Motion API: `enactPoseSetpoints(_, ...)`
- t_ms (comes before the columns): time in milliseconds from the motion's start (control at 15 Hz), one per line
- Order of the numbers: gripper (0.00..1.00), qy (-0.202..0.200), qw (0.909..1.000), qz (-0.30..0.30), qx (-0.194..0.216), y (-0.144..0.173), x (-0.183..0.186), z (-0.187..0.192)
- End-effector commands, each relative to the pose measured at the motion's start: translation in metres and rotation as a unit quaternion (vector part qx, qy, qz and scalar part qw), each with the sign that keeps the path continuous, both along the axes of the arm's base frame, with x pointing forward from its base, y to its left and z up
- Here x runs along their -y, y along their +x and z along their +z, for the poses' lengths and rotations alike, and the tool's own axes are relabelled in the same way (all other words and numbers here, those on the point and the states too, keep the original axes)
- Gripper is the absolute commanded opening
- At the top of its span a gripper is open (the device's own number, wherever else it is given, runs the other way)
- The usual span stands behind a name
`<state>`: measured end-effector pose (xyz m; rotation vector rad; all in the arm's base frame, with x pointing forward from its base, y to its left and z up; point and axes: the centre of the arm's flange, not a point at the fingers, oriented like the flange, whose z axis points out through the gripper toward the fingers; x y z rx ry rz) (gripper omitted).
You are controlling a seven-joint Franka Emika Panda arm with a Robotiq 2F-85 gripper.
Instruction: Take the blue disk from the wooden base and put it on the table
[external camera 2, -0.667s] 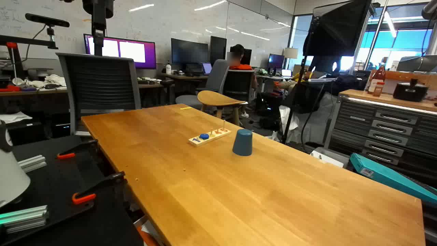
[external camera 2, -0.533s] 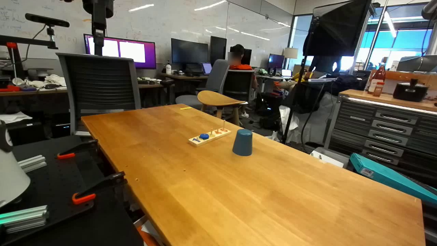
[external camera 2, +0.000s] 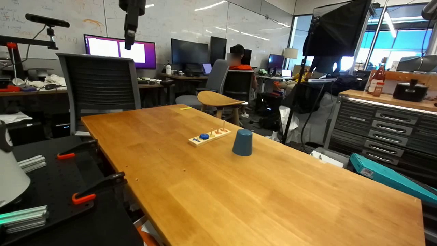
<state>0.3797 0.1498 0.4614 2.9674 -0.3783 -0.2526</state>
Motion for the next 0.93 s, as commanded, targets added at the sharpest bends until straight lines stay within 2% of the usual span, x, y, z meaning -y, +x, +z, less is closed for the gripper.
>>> enactPoseSetpoints(0, 1.0, 0.052, 0.9981, -0.023, -0.023, 0.092, 0.016, 0.015)
enactPoseSetpoints(200, 1.0, 0.061, 0.995, -0.076, -0.025, 0.153, 0.05, 0.002)
enactPoseSetpoints(267, 1.0, 0.046, 0.9974, -0.052, -0.016, 0.099, 0.046, -0.003)
enactPoseSetpoints(467, 1.0, 0.055, 0.9955, -0.073, -0.027, 0.135, 0.063, -0.018)
enactPoseSetpoints(667, 1.0, 0.052, 0.9967, -0.054, -0.028, 0.138, 0.062, -0.031)
enactPoseSetpoints(867, 1.0, 0.035, 0.9977, -0.058, 0.009, 0.147, 0.077, -0.058)
